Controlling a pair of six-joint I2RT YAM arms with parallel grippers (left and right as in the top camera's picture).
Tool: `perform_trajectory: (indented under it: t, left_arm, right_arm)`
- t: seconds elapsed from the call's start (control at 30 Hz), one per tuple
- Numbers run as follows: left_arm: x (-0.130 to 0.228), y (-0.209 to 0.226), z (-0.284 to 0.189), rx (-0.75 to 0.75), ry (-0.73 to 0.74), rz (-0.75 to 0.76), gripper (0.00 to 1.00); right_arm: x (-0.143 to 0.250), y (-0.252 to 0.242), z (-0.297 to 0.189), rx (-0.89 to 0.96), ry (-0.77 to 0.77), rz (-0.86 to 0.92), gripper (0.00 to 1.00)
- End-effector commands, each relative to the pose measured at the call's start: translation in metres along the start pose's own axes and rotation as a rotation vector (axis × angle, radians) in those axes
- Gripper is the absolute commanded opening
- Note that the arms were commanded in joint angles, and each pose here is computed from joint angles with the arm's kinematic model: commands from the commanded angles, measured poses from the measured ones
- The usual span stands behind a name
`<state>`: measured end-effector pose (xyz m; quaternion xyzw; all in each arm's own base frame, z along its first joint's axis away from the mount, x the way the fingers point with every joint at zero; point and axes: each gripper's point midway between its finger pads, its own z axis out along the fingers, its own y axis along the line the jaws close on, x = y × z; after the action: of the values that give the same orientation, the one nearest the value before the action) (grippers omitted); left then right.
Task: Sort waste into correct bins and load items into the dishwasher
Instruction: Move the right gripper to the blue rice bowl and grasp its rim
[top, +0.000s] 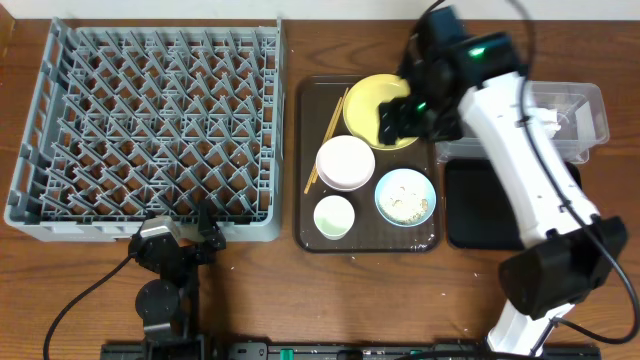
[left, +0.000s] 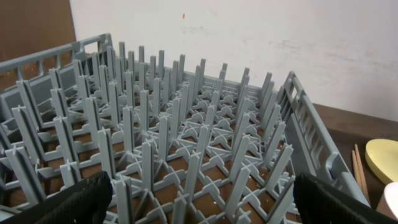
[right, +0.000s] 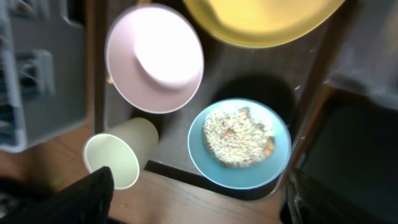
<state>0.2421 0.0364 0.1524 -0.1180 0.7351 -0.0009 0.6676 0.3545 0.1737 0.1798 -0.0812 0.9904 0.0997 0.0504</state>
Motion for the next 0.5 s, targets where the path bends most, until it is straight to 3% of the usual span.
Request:
perform_trajectory:
  t: [0.0, 0.27, 0.47]
  left_arm:
    - [0.017, 0.006, 0.001, -0.024, 0.051, 0.015, 0.94]
    - [0.017, 0.006, 0.001, -0.024, 0.051, 0.015, 0.94]
    - [0.017, 0.006, 0.001, -0.024, 0.051, 0.015, 0.94]
  right_arm:
    - [0.013, -0.007, 0.027, 0.124, 0.038, 0.056, 0.81]
    - [0.038, 0.003, 0.089, 0.135, 0.087, 0.044, 0.54]
    - [0.05, 0.003, 0.124, 0.132, 0.085, 0.019, 0.45]
